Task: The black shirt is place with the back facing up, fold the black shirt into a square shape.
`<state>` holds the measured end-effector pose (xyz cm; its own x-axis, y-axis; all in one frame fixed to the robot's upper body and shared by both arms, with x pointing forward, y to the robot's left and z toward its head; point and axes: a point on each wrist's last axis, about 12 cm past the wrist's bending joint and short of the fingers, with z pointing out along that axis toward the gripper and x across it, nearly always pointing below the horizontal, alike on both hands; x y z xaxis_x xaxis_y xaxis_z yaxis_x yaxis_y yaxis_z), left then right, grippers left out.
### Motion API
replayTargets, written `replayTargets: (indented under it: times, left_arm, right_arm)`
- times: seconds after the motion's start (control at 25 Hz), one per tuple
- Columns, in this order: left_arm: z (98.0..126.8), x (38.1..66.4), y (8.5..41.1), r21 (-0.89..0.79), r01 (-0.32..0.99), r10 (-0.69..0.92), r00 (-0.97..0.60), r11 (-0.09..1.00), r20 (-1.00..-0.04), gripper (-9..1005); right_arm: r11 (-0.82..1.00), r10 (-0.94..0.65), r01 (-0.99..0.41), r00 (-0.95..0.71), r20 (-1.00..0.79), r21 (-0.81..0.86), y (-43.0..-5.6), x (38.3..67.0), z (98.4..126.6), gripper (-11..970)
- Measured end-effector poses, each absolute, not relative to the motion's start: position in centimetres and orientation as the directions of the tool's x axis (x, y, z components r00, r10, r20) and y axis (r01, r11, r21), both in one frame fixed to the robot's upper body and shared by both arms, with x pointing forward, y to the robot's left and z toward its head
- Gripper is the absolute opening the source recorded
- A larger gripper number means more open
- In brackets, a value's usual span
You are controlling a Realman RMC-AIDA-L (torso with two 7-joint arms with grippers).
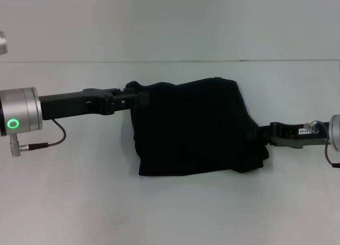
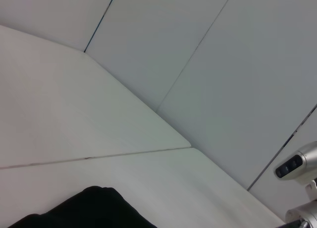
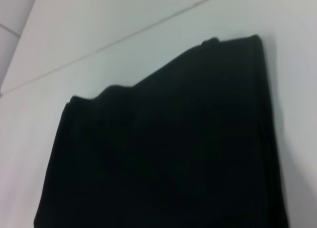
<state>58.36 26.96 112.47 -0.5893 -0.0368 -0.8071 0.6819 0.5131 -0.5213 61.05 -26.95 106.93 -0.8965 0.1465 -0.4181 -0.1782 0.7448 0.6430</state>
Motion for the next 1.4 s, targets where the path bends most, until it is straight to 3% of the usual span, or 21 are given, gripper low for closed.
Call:
replayTargets:
  times: [0.24,0.44,0.68,1.04,1.4]
  left_arm:
    - [112.5,58.4,27.0,-0.52,0.681,-0.037,-0.588,0.516,-0.808,578]
    - [112.5,58.5,27.0,-0.517,0.68,-0.037,-0.586,0.52,-0.809,578]
    - [112.5,58.5,27.0,-0.516,0.681,-0.037,-0.586,0.52,-0.81,578]
    - [112.5,58.5,27.0,-0.515,0.681,-0.037,-0.585,0.521,-0.81,579]
    - [112.5,58.7,27.2,-0.508,0.675,-0.034,-0.583,0.536,-0.811,578]
  right_arm:
    - [0.745,0.155,-0.179,-0.89,-0.429,0.642,-27.1,61.1,106.9,472]
    - [0.742,0.15,-0.185,-0.891,-0.428,0.645,-26.7,61.1,106.8,244]
    - [0.741,0.154,-0.2,-0.878,-0.453,0.64,-26.7,61.2,106.9,45]
    - [0.744,0.168,-0.214,-0.857,-0.488,0.633,-27.3,61.1,106.8,35]
    - [0.705,0.221,-0.222,-0.834,-0.505,0.674,-28.6,59.2,105.9,34]
